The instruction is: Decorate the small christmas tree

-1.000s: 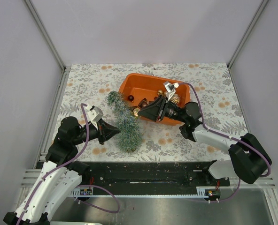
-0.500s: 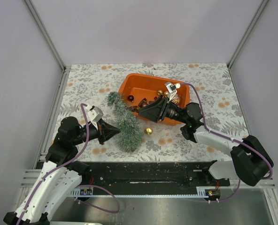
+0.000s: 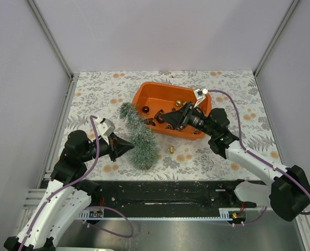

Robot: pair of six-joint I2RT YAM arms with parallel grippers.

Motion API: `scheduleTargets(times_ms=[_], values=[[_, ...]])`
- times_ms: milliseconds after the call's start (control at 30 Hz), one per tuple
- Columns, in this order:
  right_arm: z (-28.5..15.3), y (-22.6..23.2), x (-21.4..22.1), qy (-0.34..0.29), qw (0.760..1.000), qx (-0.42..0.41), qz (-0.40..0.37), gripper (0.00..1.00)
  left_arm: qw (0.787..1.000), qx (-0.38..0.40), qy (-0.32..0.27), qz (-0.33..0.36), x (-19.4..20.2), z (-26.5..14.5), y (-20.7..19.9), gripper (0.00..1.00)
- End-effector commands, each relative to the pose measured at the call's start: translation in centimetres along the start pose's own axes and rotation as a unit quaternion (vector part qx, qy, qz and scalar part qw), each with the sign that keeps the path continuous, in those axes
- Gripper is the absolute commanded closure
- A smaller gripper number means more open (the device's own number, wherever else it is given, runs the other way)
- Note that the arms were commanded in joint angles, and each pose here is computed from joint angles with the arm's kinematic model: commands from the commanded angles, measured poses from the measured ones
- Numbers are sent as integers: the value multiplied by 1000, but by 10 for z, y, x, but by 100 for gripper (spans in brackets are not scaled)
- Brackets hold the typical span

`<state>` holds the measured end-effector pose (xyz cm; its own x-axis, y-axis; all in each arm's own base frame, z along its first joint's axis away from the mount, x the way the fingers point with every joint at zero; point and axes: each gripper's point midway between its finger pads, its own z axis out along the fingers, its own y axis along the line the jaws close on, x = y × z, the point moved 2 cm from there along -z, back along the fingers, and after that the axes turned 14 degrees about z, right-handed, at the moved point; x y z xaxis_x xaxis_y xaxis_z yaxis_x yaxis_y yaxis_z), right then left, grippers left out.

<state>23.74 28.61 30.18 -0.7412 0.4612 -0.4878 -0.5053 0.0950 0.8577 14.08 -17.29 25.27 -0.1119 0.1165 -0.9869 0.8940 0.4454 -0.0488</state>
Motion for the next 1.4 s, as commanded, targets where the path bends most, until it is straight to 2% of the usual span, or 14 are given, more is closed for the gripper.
scheduleTargets(times_ms=[0,33,100,167,367,500,667,800,1133,1367], values=[[-8,-54,-49,-81,971,215,-59,46,998,-16,-36,42,-23,-9,-1,96],[-12,-70,-56,-84,958,267,-66,46,998,-16,-37,43,-24,-10,-1,96],[-7,-89,-73,-87,938,323,-89,46,998,-18,-35,46,-23,-9,0,96],[-4,-127,-78,-72,912,391,-99,46,998,-20,-36,49,-25,-9,2,96],[23,-222,-84,-16,869,485,-98,49,998,-21,-31,54,-25,-8,4,96],[29,-264,-81,-3,844,527,-99,52,998,-16,-24,56,-23,-8,3,96],[28,-280,-94,-20,821,557,-127,53,998,-20,-23,61,-23,-9,4,96],[27,-287,-109,-35,798,581,-156,49,998,-30,-21,58,-22,-9,7,96],[35,-311,-127,-26,764,609,-210,48,994,-59,-40,77,-40,-6,20,96],[31,-327,-132,-16,739,630,-239,47,996,-64,-31,53,-25,-5,20,96]])
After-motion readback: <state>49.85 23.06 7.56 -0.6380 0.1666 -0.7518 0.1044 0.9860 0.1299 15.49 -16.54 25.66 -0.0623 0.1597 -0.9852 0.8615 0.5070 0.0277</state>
